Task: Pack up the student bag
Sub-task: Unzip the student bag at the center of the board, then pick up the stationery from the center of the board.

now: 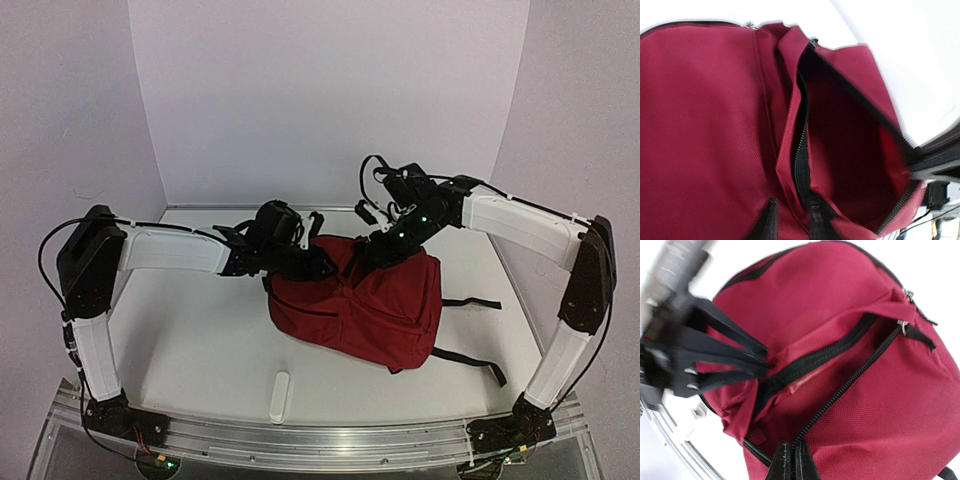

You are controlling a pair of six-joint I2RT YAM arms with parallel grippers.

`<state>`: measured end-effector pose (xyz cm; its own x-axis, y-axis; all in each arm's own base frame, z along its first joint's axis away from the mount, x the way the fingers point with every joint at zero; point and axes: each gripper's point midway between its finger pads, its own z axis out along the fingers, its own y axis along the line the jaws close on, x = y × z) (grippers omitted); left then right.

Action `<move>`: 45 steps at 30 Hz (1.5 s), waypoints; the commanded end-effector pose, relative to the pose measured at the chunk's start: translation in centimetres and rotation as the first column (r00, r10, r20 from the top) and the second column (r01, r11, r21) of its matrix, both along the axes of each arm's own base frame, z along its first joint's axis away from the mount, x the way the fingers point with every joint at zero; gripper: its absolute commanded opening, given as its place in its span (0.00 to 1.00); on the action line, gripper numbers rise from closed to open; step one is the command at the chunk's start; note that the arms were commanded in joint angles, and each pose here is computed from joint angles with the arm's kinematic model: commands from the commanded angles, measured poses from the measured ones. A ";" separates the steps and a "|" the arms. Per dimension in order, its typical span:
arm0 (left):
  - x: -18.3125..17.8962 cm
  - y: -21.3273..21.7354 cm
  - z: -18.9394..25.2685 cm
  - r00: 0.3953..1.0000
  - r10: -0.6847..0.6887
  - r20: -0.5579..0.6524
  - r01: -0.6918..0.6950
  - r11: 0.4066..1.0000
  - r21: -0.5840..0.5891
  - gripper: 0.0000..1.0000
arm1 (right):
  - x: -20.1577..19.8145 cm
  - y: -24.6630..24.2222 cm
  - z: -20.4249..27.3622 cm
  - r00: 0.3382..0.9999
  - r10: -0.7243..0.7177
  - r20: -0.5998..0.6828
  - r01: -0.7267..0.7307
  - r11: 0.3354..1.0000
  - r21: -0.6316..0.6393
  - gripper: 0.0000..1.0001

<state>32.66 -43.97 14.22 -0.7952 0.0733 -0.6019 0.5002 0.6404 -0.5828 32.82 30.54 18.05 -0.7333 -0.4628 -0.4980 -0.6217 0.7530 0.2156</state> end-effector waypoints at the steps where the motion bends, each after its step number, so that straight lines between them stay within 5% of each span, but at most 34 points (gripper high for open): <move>1: 1.4 1.9 6.6 0.987 0.084 0.138 -0.072 0.993 -0.091 0.30 | -0.5 -0.5 1.0 0.999 0.018 0.038 -0.018 1.000 0.011 0.00; 14: 1.8 1.6 4.0 0.998 0.035 0.056 -0.030 0.996 -0.088 0.34 | -0.9 -2.6 -1.0 0.999 -0.021 0.046 0.023 0.998 -0.052 0.00; 22: -7.2 4.7 0.7 1.000 0.010 0.001 -0.010 0.995 0.100 0.53 | -0.6 -4.0 -4.3 0.999 -0.053 0.006 0.053 0.995 -0.088 0.00; 29: -15.3 8.5 -2.9 0.976 0.168 -0.139 -0.129 0.959 0.252 0.61 | -0.2 -3.6 -4.2 0.998 -0.060 -0.003 0.059 0.996 -0.062 0.00; 34: -21.0 8.5 -5.0 0.960 0.219 -0.176 -0.127 0.897 0.424 0.65 | -0.1 -3.6 -4.1 0.998 -0.063 0.000 0.062 0.996 -0.061 0.00; 40: -24.4 11.1 -8.9 0.921 0.372 -0.115 -0.170 0.650 0.740 0.69 | 0.0 -3.4 -3.8 0.998 -0.060 0.000 0.060 0.997 -0.045 0.00; 45: -24.4 10.6 -9.6 0.912 0.394 -0.113 -0.187 0.646 0.740 0.69 | -0.1 -3.4 -3.7 0.998 -0.058 -0.001 0.057 0.998 -0.037 0.00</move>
